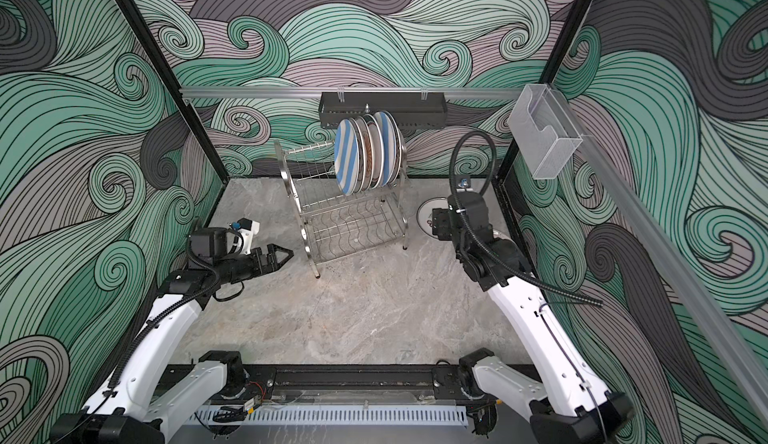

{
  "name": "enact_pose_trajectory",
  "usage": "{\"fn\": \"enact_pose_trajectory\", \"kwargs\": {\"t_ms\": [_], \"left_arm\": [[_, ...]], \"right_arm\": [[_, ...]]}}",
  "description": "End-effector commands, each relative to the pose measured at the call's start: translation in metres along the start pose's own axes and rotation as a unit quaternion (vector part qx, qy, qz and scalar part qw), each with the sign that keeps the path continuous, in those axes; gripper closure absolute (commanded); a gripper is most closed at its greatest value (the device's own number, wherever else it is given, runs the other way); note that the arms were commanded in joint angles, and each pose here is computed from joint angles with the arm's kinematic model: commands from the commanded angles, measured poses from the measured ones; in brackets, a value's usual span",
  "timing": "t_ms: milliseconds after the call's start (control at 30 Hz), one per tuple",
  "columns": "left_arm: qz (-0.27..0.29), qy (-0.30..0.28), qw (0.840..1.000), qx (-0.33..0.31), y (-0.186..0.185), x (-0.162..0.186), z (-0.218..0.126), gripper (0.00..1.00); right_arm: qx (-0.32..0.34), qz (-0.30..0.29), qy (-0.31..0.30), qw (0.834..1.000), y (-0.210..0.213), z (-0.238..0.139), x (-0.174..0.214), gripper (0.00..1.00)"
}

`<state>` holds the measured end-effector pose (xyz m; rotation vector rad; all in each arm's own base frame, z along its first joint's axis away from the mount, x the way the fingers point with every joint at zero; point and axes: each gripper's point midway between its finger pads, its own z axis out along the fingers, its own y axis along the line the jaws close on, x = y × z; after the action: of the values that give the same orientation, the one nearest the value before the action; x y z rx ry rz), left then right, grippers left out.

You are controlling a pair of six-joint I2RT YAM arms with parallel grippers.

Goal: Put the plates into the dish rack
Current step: 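Open the right gripper and withdraw it toward the floral plate on the table, then lower the right gripper onto the rim of the cream floral plate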

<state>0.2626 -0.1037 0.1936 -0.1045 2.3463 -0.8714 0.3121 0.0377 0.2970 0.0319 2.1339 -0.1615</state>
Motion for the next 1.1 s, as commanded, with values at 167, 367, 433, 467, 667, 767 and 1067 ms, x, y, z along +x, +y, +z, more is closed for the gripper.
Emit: {"fn": "enact_pose_trajectory", "kwargs": {"t_ms": [167, 367, 433, 467, 667, 767, 1067], "left_arm": [[0.008, -0.022, 0.999, 0.028, -0.027, -0.002, 0.002, 0.01], [0.022, 0.01, 0.999, 0.047, -0.039, 0.01, 0.016, 0.01], [0.029, 0.025, 0.998, 0.046, -0.042, 0.014, 0.017, 0.01], [0.032, 0.029, 0.998, 0.045, -0.044, 0.015, 0.018, 0.01], [0.041, 0.026, 0.997, 0.059, -0.054, 0.017, 0.014, 0.01], [0.042, 0.029, 0.997, 0.058, -0.053, 0.021, 0.013, 0.01], [0.047, 0.031, 0.997, 0.053, -0.049, 0.025, 0.015, 0.01]], "right_arm": [[0.018, 0.085, 0.163, 0.983, -0.017, 0.052, 0.115, 0.11], [0.073, 0.062, 0.189, 0.977, -0.035, 0.089, 0.128, 0.03], [0.069, 0.067, 0.209, 0.973, -0.037, 0.103, 0.134, 0.0], [0.063, 0.072, 0.226, 0.969, -0.037, 0.111, 0.139, 0.0], [0.025, 0.093, 0.284, 0.954, -0.03, 0.151, 0.163, 0.0], [0.02, 0.093, 0.3, 0.949, -0.031, 0.166, 0.169, 0.0], [0.016, 0.087, 0.302, 0.949, -0.037, 0.189, 0.163, 0.0]]}}
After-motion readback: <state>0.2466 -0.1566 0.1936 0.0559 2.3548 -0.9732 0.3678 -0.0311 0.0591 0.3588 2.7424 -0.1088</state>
